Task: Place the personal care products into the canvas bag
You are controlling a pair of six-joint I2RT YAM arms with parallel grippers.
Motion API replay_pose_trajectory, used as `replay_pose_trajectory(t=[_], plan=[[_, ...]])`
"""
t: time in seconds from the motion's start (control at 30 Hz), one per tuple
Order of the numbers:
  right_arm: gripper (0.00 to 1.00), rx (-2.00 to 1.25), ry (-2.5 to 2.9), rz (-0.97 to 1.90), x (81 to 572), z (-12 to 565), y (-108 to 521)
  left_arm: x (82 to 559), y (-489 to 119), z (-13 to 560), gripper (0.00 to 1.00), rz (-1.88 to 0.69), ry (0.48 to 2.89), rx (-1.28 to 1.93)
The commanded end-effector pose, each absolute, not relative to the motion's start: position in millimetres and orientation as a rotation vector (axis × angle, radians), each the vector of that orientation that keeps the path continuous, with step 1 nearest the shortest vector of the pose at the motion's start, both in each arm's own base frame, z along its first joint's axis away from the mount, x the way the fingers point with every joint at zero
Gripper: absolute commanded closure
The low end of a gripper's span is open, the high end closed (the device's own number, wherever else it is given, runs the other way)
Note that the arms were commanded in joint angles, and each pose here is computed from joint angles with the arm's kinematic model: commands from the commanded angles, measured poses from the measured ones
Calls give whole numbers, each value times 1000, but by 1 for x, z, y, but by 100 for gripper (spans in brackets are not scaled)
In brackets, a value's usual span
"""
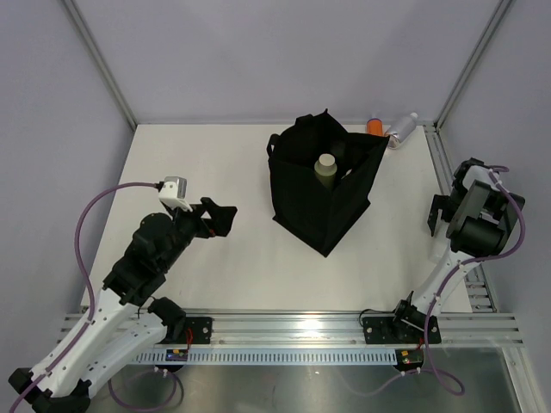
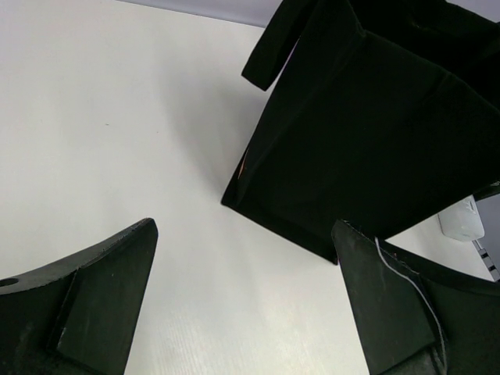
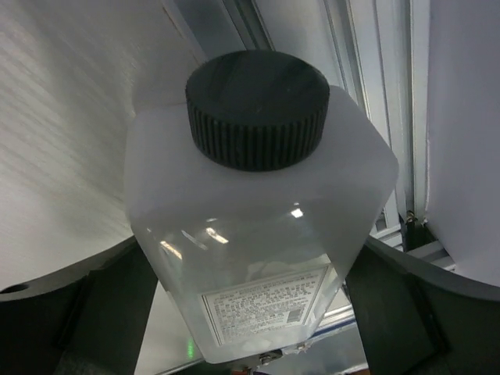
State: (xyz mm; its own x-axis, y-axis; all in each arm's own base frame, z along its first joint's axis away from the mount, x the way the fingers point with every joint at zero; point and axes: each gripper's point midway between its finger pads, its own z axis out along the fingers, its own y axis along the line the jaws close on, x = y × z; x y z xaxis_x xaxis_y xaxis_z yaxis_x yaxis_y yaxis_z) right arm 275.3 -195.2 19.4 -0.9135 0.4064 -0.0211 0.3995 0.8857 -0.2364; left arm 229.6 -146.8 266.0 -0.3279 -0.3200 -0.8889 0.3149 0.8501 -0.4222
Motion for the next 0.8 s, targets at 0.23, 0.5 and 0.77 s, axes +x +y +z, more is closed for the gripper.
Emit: replay_pose_trajectory(t=[0.23, 0.5, 0.77], plan=[[0, -460, -3019, -240, 282, 3, -132, 241, -152, 282, 1, -663, 1747, -37], [5, -378, -3034, -363, 280, 3, -120, 244, -155, 284, 1, -665, 1749, -37], [100, -366, -3103, -251, 282, 6, -131, 241, -148, 281, 1, -648, 1742, -56]])
